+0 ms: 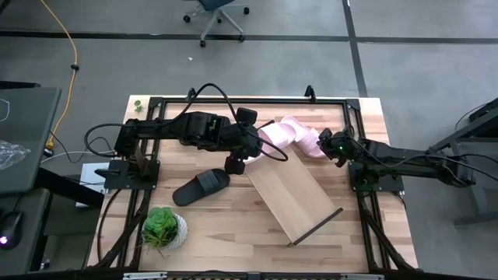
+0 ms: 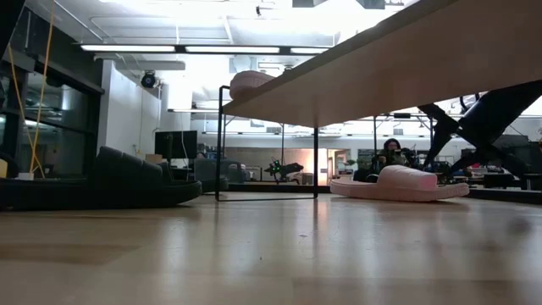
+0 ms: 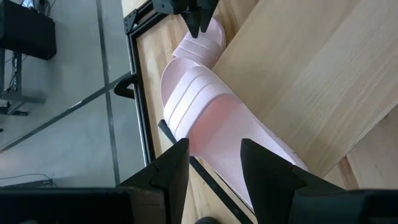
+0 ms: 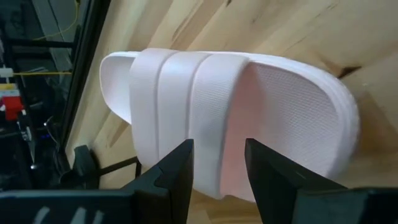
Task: Pick and place slides into the shelf
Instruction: Put the pink slide on the shelf
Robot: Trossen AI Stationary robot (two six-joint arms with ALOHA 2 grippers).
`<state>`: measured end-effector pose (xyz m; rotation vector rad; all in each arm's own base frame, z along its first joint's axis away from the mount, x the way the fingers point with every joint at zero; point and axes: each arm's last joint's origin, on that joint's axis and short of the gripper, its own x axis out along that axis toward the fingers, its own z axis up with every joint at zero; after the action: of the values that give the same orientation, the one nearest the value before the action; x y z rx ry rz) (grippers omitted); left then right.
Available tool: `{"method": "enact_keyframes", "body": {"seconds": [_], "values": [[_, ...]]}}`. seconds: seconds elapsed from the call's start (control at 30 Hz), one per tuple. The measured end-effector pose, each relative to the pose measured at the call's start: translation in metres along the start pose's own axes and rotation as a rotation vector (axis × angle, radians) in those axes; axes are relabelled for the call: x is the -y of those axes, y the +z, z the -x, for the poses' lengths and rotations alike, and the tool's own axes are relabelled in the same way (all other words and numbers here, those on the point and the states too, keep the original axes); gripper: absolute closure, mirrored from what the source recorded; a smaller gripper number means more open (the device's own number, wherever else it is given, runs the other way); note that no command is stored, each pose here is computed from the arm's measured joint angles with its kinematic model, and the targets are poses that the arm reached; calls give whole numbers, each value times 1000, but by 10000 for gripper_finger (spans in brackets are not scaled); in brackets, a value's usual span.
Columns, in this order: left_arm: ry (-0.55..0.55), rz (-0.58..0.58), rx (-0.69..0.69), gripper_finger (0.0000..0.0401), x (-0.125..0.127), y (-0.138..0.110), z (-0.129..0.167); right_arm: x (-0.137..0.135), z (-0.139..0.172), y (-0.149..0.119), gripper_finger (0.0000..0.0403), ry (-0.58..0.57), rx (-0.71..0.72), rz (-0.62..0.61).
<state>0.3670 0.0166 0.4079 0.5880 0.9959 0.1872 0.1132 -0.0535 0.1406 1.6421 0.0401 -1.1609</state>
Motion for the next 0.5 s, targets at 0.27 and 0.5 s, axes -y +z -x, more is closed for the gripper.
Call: {"method": "enact_keyframes", "body": {"seconds": [0.27,0.5], "values": [[-1,-2,-2,268,0,0,0,-4,-9,-3,267,7,5,-4],[-7,-11,-14,268,1,-1,0,-8,-17,-6,267,21,11,-7]]}}
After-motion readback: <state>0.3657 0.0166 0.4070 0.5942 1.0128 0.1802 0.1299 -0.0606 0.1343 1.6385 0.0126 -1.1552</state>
